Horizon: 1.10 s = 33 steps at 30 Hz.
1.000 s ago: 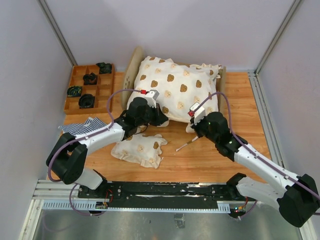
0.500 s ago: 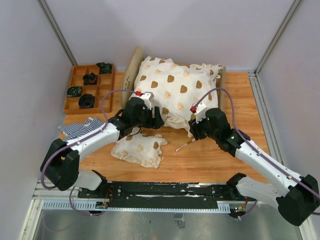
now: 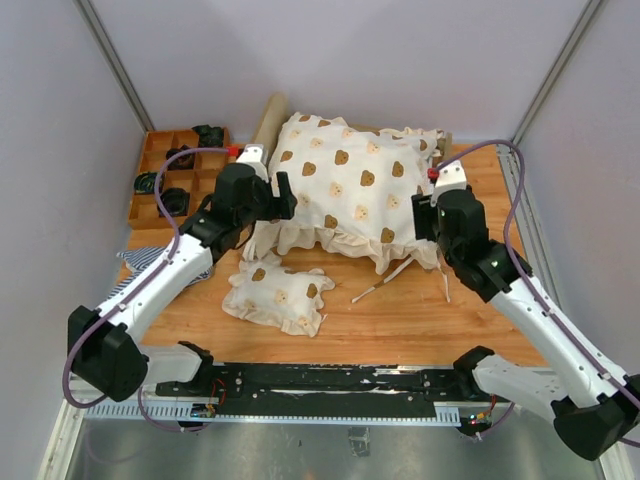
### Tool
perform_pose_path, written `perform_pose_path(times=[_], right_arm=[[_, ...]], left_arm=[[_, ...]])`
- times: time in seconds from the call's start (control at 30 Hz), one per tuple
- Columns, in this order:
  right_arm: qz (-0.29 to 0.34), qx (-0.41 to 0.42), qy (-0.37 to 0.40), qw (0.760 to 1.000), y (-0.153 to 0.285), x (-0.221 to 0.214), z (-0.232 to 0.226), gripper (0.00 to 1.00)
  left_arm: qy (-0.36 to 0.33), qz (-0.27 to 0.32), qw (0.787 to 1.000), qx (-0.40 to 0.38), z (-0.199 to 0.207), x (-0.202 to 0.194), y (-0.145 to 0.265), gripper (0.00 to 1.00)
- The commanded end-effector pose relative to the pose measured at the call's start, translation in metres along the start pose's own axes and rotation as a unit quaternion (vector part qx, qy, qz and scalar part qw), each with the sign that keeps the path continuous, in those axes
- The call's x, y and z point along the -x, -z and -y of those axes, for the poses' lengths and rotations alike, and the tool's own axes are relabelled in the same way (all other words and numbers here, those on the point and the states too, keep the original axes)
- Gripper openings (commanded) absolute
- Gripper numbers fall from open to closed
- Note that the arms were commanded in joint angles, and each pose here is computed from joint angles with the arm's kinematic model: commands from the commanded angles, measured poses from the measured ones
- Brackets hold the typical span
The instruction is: Set up the pet bed
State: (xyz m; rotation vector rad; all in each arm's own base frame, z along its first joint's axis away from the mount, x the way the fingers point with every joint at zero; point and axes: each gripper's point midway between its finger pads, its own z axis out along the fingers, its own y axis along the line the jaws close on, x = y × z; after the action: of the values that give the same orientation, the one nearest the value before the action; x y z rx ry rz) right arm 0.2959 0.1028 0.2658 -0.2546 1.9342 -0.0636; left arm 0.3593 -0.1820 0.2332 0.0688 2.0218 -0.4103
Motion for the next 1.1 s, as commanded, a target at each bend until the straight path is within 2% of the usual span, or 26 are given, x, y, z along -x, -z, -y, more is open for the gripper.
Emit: perform_pose_path(times=[0.0, 0.2, 0.37, 0.57, 0.73, 0.8, 0.97, 1.03, 1.07], right_arm=[[-0.063, -0.115, 0.005, 0.991, -0.016, -0.017, 0.053, 0.64], [-0.129, -0.075, -0.004, 0.989, -0.048, -0.044, 0.053, 0.57], [-0.167, -0.078, -0.019, 0.983, -0.065, -0.074, 0.063, 0.39], [-0.191, -0.058, -0.032, 0.979, -0.095, -0.102, 0.072, 0.24], [-0.207, -0.082, -0.017, 0.975, -0.113, -0.11, 0.099, 0.1], [-0.204, -0.085, -0.017, 0.975, -0.123, -0.106, 0.108, 0.07], [-0.21, -0.097, -0.022, 0.973, -0.145, -0.099, 0.13, 0.02], [-0.212, -0.1, -0.034, 0.972, -0.147, -0.095, 0.135, 0.02], [-0.214, -0.106, -0.043, 0.97, -0.146, -0.091, 0.137, 0.06]], left_arm=[[-0.006, 0.009, 0.999, 0.045, -0.023, 0.025, 0.012, 0.86], [0.0, 0.018, 0.994, 0.105, -0.06, 0.045, 0.028, 0.87], [0.002, 0.024, 0.992, 0.124, -0.074, 0.049, 0.037, 0.87], [-0.02, 0.002, 0.998, 0.053, -0.057, 0.027, 0.036, 0.85], [-0.012, -0.015, 1.0, 0.022, -0.049, 0.003, 0.041, 0.83], [-0.001, -0.026, 1.0, -0.01, -0.04, -0.008, 0.041, 0.81], [0.013, -0.037, 0.999, -0.032, -0.035, -0.027, 0.041, 0.77], [0.012, -0.04, 0.999, -0.021, -0.04, -0.032, 0.04, 0.76], [0.012, -0.039, 0.999, -0.01, -0.044, -0.034, 0.039, 0.76]])
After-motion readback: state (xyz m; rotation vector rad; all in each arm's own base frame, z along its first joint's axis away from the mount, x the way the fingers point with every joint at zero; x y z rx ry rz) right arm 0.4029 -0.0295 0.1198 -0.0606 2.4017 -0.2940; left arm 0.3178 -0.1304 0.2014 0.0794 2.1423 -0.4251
